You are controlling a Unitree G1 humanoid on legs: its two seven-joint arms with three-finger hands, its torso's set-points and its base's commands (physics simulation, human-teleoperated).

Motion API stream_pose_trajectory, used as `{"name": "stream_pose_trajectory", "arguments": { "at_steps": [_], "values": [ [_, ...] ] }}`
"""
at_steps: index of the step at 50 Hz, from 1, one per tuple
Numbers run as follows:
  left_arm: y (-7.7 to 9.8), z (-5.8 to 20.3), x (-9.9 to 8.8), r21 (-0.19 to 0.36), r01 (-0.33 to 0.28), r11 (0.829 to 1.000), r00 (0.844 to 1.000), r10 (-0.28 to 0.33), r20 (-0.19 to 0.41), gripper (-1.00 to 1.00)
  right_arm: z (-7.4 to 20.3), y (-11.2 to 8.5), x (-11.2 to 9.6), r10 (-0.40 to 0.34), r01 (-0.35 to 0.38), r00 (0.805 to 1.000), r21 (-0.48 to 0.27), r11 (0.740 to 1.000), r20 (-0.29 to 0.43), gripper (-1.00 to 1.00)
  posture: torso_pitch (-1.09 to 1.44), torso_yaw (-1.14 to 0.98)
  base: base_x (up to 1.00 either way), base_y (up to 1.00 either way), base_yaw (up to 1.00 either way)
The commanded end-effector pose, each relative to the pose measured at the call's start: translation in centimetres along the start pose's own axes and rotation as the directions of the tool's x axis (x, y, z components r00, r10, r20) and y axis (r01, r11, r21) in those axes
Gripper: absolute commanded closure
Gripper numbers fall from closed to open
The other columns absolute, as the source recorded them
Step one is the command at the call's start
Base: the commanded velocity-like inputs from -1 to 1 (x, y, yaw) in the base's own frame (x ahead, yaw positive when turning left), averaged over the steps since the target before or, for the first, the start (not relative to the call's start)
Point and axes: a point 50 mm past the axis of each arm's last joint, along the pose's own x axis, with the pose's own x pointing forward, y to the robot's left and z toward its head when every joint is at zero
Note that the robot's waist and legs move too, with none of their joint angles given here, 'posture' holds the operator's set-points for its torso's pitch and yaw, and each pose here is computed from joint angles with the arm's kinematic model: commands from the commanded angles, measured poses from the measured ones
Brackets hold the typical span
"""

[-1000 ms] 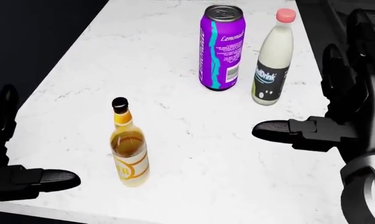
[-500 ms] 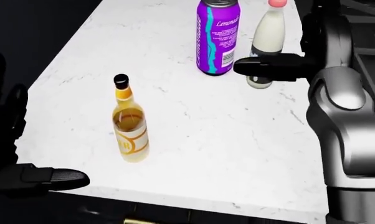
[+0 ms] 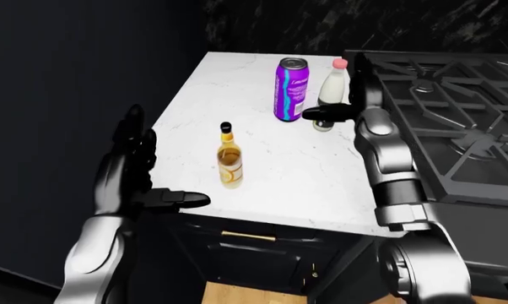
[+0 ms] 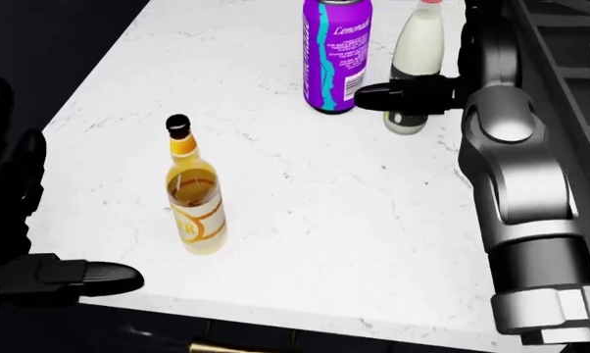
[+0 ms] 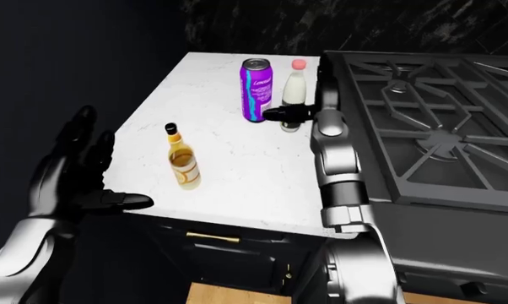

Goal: Move the drinks to the dining counter.

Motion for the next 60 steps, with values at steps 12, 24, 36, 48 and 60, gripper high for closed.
{"name": "stream_pose_trajectory", "arguments": {
  "at_steps": [12,24,36,48,60],
  "values": [
    [0.0,1.5,-0.2,0.015,0.002,1.000,0.997,-0.003,0.081,-1.00,1.8,0.6,0.4,0.015,-0.015,0.995,0.003,1.000,0.096,-0.77,0.00,0.00,0.00,0.00,0.00],
    [0.0,1.8,-0.1,0.017,0.003,1.000,0.996,-0.004,0.084,-1.00,1.2,0.3,0.6,0.009,-0.009,0.997,-0.004,1.000,0.083,-0.18,0.00,0.00,0.00,0.00,0.00],
    [0.0,1.7,-0.2,0.018,0.004,1.000,0.997,-0.005,0.083,-1.00,-0.3,0.4,0.6,0.013,-0.012,0.998,-0.016,1.000,0.056,0.39,0.00,0.00,0.00,0.00,0.00],
    [-0.1,1.8,-0.2,0.019,0.003,1.000,0.996,-0.005,0.084,-1.00,0.5,-0.8,0.2,0.003,-0.001,0.998,-0.024,1.000,0.070,1.00,0.00,0.00,0.00,0.00,0.00],
    [-1.1,2.4,0.0,0.030,0.030,0.999,0.995,-0.032,0.089,-1.00,3.5,-3.6,-2.1,-0.012,0.015,0.992,-0.017,1.000,0.129,1.00,0.00,0.00,0.00,0.00,0.00]
  ]
}}
